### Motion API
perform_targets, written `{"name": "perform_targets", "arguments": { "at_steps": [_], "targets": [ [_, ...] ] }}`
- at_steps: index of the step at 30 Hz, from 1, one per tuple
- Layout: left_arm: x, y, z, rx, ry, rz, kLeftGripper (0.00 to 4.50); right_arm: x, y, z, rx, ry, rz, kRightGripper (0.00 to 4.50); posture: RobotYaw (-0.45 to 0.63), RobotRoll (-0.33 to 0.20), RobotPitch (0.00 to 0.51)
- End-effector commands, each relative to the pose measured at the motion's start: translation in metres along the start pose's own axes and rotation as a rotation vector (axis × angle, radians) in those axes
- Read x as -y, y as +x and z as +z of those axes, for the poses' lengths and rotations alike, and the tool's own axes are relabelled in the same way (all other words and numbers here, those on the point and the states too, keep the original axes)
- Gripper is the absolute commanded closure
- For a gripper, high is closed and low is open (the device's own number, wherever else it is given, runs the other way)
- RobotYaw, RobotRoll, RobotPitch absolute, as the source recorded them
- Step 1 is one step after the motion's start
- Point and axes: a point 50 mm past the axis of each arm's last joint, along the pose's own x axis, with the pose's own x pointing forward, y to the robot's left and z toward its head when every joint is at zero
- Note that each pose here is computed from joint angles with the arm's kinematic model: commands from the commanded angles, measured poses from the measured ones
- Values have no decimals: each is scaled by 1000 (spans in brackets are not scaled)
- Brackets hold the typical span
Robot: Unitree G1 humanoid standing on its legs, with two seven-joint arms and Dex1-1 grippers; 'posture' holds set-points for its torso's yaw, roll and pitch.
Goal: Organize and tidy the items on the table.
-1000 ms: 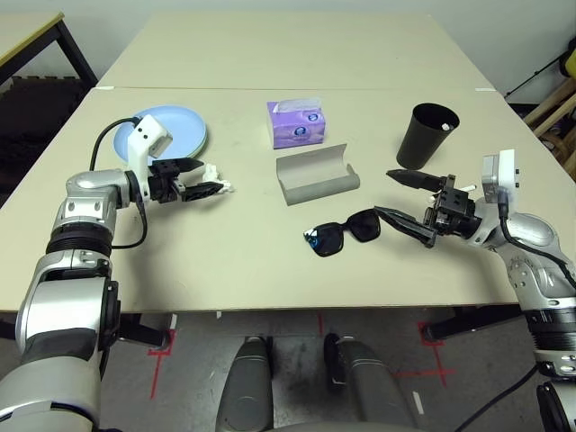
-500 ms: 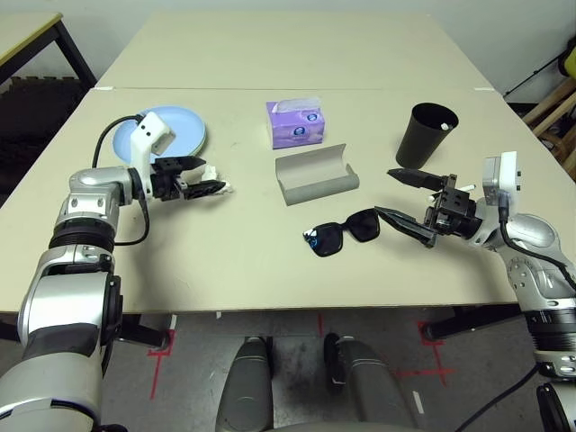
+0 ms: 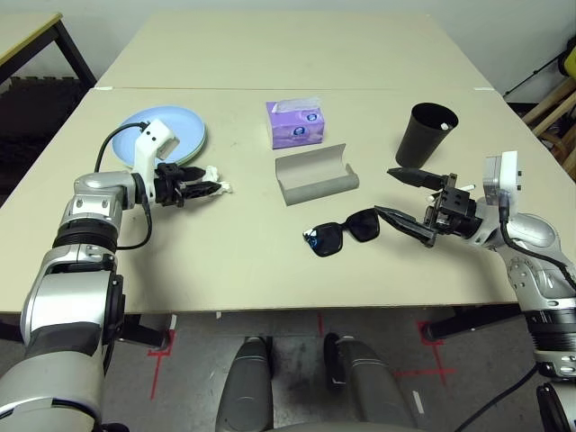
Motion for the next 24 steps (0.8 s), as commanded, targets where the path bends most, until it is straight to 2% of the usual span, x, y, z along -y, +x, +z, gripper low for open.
{"name": "perform_targets", "arguments": {
  "at_steps": [1,10,14,17,19,22,24],
  "targets": [
    [-1,1,8,27,-13,1,4466,-2,2,2,7,-5,8,0,112,0,155],
    [-6,-4,44,240,-72,63,4466,-2,2,1,4,-3,6,0,112,0,153],
    [-11,-10,61,335,-106,154,4466,-3,2,0,5,0,9,0,130,0,148],
    [-21,-16,68,354,-92,306,4466,-3,3,0,7,1,14,0,133,0,146],
    [-34,-24,75,375,-83,515,4466,-3,4,0,8,1,16,0,133,0,146],
    [-47,-34,84,429,-124,760,4466,-2,4,1,9,0,19,0,133,0,146],
    [-50,-36,85,438,-154,849,4466,-2,4,1,9,-1,20,0,142,0,141]
  ]
}}
